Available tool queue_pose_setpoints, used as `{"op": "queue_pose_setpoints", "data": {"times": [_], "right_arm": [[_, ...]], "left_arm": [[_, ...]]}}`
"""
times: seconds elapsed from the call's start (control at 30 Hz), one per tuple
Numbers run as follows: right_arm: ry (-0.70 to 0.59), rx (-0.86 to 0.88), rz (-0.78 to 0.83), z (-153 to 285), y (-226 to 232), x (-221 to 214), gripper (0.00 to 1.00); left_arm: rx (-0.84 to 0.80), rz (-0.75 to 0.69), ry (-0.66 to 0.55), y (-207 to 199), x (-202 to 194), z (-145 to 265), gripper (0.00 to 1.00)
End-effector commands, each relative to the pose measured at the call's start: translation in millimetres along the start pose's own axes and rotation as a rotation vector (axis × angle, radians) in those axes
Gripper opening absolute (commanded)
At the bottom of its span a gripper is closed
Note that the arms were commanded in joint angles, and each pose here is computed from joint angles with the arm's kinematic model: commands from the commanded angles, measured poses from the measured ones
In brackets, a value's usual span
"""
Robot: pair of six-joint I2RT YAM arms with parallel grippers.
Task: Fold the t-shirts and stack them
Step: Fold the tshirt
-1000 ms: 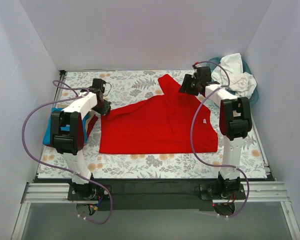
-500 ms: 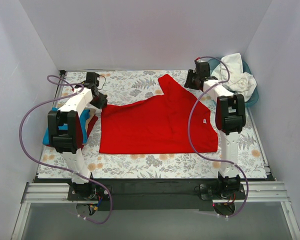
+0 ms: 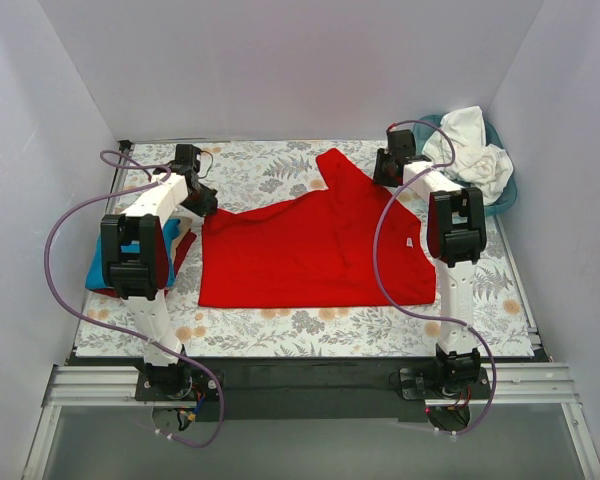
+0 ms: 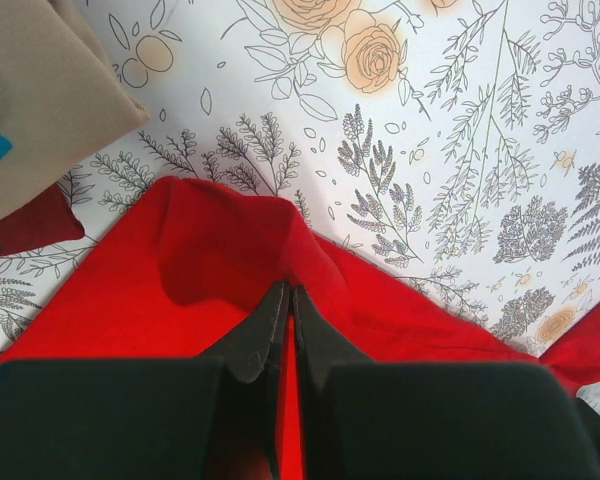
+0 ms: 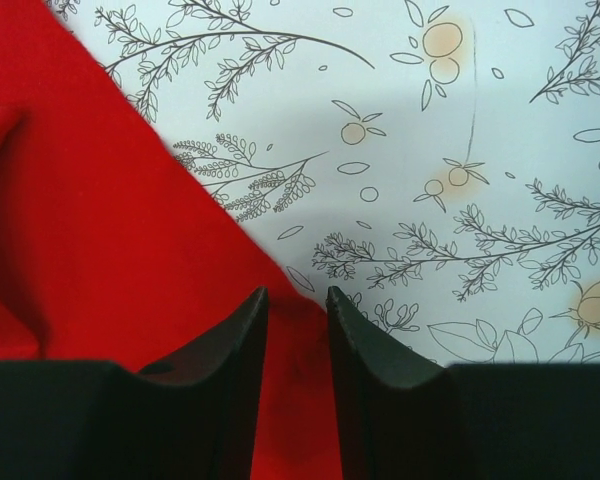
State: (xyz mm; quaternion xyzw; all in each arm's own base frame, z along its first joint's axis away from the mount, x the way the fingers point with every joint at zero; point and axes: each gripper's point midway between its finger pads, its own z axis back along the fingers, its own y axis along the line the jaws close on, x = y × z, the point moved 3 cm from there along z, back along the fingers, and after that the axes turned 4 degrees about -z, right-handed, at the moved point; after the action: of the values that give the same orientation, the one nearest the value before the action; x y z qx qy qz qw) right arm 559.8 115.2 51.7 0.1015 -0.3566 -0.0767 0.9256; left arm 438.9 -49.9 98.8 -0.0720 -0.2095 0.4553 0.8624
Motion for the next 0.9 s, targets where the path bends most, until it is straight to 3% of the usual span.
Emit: {"op": "queue_pose_setpoints", "data": {"times": [0.0,0.17,0.37,0.87], "right_arm": [[0.043,-0.036,0.038,-6.2,-1.4,-12.3,0.36],[0.059,-0.063,0.051,-9.0,-5.1,-20.9,0.27],[0.038,-0.041,0.049,-2.5,1.1,-10.3,0.02],[-0.129,0.004,-0.004,45.8,10.3,44.8,0.01]], "left_arm": [[-0.056,0.008,-0.024,-13.9,13.3,13.9,0.0],[-0.06,0.015,-0.029,-14.7,17.8,14.6,0.0],[-0.059,0.029,-0.038,-14.5,27.6,12.7,0.0],[-0.092,0.032,-0.064,-17.4,56.7,-4.6,0.0]]}}
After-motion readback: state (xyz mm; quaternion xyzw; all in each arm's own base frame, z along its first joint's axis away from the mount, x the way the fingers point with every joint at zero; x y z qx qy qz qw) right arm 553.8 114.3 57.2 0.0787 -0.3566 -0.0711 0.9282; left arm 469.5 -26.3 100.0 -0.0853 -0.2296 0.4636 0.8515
